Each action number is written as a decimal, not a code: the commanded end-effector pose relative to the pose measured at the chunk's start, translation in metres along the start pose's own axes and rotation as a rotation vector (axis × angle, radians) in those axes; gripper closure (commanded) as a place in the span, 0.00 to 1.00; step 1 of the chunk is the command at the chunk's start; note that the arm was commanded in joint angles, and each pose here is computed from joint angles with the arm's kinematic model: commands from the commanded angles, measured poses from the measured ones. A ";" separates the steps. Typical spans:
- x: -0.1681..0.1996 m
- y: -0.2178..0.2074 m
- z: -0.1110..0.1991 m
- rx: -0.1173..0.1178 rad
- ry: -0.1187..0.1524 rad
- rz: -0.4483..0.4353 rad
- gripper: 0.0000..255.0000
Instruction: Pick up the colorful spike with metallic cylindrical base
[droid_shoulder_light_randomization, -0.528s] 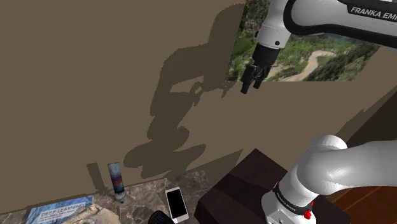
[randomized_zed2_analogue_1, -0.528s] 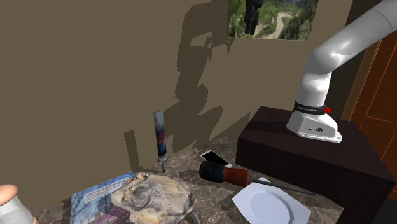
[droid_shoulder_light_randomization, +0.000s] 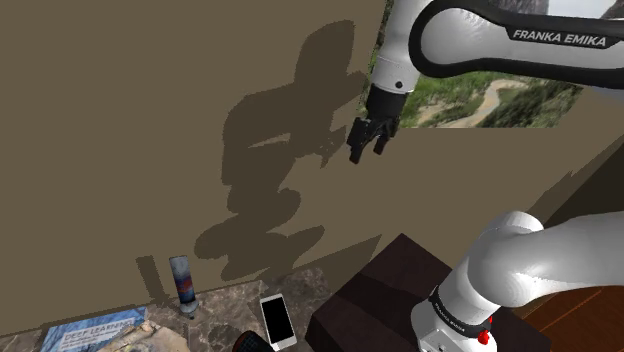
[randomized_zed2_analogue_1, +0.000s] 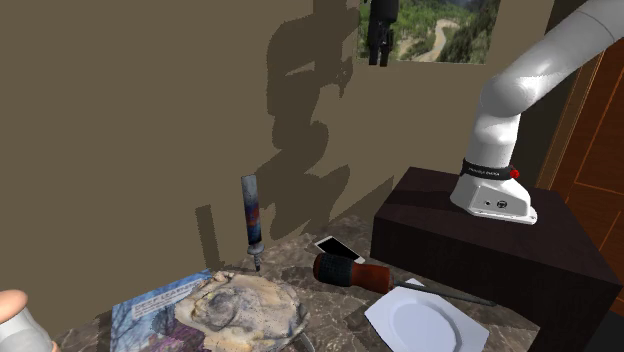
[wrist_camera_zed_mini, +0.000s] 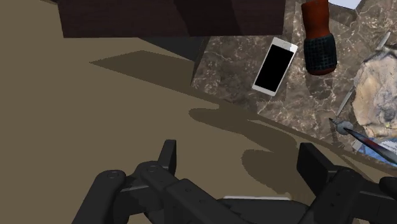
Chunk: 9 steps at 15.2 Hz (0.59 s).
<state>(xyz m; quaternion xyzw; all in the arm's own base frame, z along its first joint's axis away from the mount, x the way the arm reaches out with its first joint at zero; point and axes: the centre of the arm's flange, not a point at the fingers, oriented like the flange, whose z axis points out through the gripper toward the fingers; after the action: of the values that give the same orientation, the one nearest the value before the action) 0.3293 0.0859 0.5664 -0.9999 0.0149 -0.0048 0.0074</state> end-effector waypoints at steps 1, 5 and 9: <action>0.010 -0.022 0.014 0.002 -0.007 0.014 0.00; 0.027 -0.066 0.040 0.005 -0.022 0.040 0.00; 0.044 -0.108 0.066 0.007 -0.037 0.066 0.00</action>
<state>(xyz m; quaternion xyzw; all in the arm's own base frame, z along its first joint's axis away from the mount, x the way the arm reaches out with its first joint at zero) 0.3712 0.1800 0.5111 -0.9989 0.0437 0.0120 0.0101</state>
